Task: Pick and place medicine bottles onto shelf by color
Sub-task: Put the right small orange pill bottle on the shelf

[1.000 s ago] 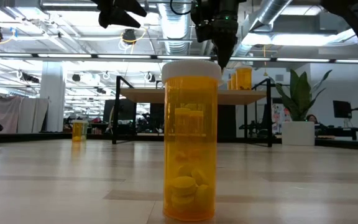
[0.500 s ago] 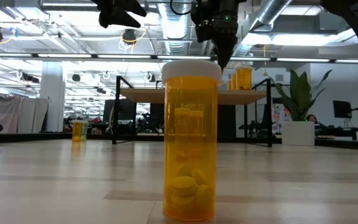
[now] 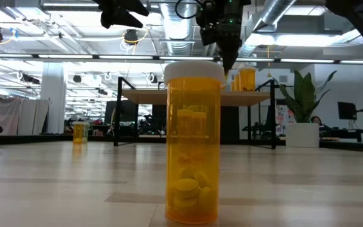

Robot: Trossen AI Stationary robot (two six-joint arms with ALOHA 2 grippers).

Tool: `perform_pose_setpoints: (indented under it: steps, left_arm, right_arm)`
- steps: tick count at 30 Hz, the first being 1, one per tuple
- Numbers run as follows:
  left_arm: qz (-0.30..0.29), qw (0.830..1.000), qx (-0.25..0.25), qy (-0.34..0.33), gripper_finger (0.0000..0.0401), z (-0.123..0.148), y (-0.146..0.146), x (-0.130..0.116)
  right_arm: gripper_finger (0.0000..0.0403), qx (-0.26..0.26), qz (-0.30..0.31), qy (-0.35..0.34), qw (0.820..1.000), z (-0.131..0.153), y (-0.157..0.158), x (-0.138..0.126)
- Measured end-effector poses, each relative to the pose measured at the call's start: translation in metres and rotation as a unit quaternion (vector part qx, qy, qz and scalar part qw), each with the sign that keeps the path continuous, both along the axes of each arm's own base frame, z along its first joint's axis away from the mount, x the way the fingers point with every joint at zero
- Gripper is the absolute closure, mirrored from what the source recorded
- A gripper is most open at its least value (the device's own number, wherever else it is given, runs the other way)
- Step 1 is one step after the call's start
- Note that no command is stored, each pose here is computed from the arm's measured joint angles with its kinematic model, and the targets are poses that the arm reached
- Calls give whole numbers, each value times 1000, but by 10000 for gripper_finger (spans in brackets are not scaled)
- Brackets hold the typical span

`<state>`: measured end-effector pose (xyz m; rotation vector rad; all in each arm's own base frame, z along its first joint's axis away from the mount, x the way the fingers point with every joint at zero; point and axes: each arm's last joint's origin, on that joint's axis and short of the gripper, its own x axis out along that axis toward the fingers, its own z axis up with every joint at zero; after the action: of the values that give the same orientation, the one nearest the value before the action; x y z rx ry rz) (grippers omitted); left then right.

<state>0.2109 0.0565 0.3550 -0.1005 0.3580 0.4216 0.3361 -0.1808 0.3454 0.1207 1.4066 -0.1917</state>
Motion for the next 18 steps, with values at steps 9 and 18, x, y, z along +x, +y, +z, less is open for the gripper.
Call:
perform_pose_setpoints:
  steps: [9, 18]
  left_arm:
    - [0, 1000, 0, 0, 143, 0, 0, 0]
    - [0, 1000, 0, 0, 143, 0, 0, 0]
  right_arm:
    - [212, 2, 0, -2, 1000, 0, -2, -1]
    - [187, -1, 3, -7, 1000, 0, -2, 0]
